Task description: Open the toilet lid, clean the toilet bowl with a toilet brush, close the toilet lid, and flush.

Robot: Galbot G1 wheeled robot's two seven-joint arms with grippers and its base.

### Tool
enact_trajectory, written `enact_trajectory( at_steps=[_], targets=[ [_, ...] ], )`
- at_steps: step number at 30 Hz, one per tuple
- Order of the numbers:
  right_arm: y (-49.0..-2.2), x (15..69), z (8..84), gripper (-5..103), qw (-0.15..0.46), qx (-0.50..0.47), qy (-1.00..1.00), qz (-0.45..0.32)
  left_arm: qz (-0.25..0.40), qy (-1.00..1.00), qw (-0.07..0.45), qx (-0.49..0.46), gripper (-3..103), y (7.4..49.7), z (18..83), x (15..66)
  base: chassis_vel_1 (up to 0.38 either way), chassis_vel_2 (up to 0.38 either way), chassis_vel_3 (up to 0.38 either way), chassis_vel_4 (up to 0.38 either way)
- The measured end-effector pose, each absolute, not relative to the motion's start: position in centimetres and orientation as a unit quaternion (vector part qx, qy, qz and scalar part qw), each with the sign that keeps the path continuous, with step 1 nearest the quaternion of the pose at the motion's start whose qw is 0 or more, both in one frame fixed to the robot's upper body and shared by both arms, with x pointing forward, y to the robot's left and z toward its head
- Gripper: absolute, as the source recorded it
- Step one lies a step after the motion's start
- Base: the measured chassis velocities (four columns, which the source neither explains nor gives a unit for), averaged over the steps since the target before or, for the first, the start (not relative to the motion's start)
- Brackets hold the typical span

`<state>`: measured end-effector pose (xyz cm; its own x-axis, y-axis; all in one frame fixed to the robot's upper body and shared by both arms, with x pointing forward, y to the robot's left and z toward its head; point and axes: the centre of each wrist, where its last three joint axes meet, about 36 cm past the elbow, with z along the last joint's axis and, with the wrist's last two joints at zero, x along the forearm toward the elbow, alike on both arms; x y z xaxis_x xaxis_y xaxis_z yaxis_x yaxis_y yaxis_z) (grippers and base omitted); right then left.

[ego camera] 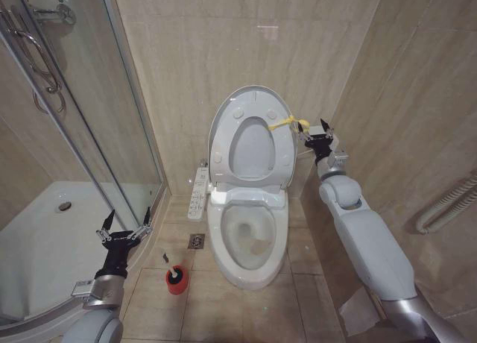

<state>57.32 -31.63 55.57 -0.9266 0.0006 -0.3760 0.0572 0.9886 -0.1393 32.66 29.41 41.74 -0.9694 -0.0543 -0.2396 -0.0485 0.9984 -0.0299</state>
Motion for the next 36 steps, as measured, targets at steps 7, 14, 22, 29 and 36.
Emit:
enact_trajectory(
  at_steps=[7,14,22,29,36],
  targets=[
    [-32.0,55.6,55.7,87,0.194,0.003,0.978,-0.080,-0.012,0.992,0.121,-0.026,100,29.4,41.7,32.7,0.000,0.000,0.000,0.000],
    [-32.4,53.7,55.7,100,0.191,-0.013,0.978,-0.085,-0.012,0.992,0.121,-0.026,100,29.4,41.7,32.7,0.000,0.000,0.000,0.000],
    [-32.3,51.2,55.5,100,0.188,-0.015,0.980,-0.069,-0.012,0.992,0.121,-0.026,100,29.4,41.7,32.7,0.000,0.000,0.000,0.000],
    [-31.3,46.2,52.8,100,0.159,-0.005,0.987,-0.029,-0.012,0.992,0.121,-0.026,100,29.4,41.7,32.7,0.000,0.000,0.000,0.000],
    [-29.6,42.1,51.5,100,0.146,0.015,0.989,-0.009,-0.012,0.992,0.121,-0.026,100,29.4,41.7,32.7,0.000,0.000,0.000,0.000]
  ],
)
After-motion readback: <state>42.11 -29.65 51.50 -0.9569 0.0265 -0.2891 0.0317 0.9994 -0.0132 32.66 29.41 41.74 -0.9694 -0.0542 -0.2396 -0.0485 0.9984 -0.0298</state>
